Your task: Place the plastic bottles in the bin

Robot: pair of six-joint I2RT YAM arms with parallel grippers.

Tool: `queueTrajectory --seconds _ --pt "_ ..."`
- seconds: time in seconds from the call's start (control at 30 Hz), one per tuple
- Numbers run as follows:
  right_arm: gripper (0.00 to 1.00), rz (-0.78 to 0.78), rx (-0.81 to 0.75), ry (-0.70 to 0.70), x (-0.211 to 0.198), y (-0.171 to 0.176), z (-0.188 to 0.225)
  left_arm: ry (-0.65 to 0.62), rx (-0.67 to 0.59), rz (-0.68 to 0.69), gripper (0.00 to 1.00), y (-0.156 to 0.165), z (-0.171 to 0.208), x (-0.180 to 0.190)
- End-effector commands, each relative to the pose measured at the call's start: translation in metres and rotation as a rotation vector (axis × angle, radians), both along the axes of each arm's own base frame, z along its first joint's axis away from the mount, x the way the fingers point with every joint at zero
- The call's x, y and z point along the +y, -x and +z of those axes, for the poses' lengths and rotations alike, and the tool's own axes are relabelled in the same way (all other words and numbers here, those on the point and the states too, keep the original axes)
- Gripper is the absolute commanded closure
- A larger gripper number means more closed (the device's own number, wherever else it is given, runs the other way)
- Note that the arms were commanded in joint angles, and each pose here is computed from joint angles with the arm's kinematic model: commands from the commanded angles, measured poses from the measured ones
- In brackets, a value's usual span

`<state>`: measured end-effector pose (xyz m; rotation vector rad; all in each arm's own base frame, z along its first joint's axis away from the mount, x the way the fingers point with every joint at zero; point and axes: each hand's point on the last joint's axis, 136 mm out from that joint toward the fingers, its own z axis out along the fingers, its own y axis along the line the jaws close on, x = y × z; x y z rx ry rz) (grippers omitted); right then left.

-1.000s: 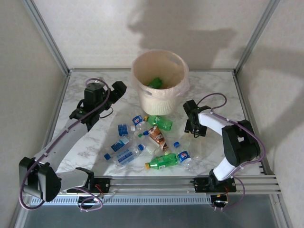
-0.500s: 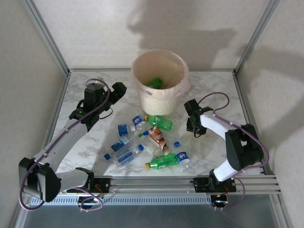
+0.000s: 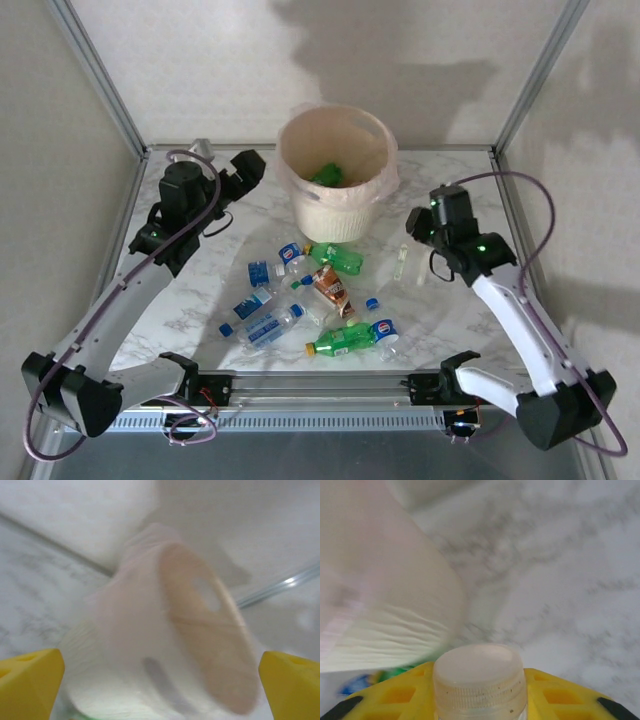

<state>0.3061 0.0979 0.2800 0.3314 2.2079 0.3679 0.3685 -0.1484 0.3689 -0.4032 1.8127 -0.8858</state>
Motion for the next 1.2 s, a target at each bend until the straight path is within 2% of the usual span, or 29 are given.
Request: queueTrajectory --seconds 0.0,0.17,0.33,0.47,0.63,0.97,1.17 --pt "0.64 0.111 -0.166 -0.15 0.025 -0.002 0.073 -0.037 -0.134 -0.08 0.0 0.014 0.043 -0.031" --pt "0.64 0.196 -0.35 -0.309 0.052 -0.014 0.155 -0.093 -0.199 -0.196 0.0 0.031 0.059 -0.09" --pt "0.64 0.264 -0.429 -0.401 0.076 -0.028 0.194 -0.108 -0.273 -0.339 0.01 0.055 0.075 -0.139" --pt "0.63 0.327 -0.447 -0.442 0.098 -0.028 0.204 -0.14 -0.304 -0.399 0.0 0.066 0.078 -0.164" --pt "0.62 0.389 -0.461 -0.47 0.121 -0.027 0.216 -0.179 -0.271 -0.445 0.0 0.062 0.066 -0.188" --pt "0.61 0.443 -0.475 -0.491 0.14 -0.022 0.228 -0.262 -0.232 -0.378 0.0 0.046 0.057 -0.19" --pt "0.61 0.425 -0.473 -0.496 0.142 -0.026 0.227 -0.286 -0.254 -0.419 0.04 0.053 0.055 -0.199"
